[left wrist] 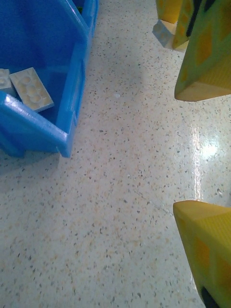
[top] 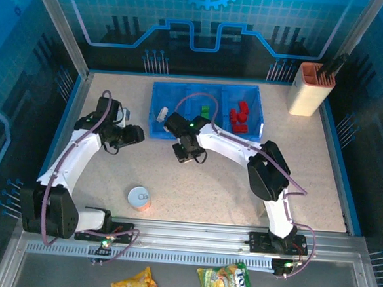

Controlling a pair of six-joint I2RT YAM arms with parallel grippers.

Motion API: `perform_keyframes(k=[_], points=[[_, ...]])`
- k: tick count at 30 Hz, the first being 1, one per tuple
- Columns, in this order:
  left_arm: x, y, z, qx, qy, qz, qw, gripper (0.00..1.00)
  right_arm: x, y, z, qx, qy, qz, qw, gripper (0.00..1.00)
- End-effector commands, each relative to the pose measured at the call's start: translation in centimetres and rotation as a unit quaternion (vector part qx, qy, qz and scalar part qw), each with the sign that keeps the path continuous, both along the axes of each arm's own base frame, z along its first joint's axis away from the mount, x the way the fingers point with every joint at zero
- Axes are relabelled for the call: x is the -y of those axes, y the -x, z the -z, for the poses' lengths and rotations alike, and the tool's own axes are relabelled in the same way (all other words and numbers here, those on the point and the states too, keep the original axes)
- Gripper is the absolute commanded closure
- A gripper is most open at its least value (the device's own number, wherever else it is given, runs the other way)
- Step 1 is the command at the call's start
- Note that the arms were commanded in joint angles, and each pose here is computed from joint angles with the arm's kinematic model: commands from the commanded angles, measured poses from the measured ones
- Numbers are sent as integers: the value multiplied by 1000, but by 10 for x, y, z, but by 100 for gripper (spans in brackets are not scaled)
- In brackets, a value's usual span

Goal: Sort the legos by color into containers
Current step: Pick up the lego from the bottom-center of the table, then place the lego in the container.

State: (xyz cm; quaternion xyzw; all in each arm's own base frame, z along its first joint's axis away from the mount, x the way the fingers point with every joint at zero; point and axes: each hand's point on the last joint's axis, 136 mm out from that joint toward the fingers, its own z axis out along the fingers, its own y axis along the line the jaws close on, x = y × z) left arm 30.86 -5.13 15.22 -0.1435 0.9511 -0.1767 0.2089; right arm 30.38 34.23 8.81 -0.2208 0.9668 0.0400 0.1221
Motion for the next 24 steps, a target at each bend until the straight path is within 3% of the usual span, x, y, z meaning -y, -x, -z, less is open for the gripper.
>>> perform_keyframes(k=[1,14,24], points=[[-7,7,-11,16,-14,21,1000,42,-26,-21,-13,40,-30,-14,999,67],[-7,4,-1,32,-12,25,999,44,-73,-97,-39,100,-114,45,987,68],[-8,2,-2,35,-13,25,999,44,-87,-143,-18,78,-173,128,973,69]])
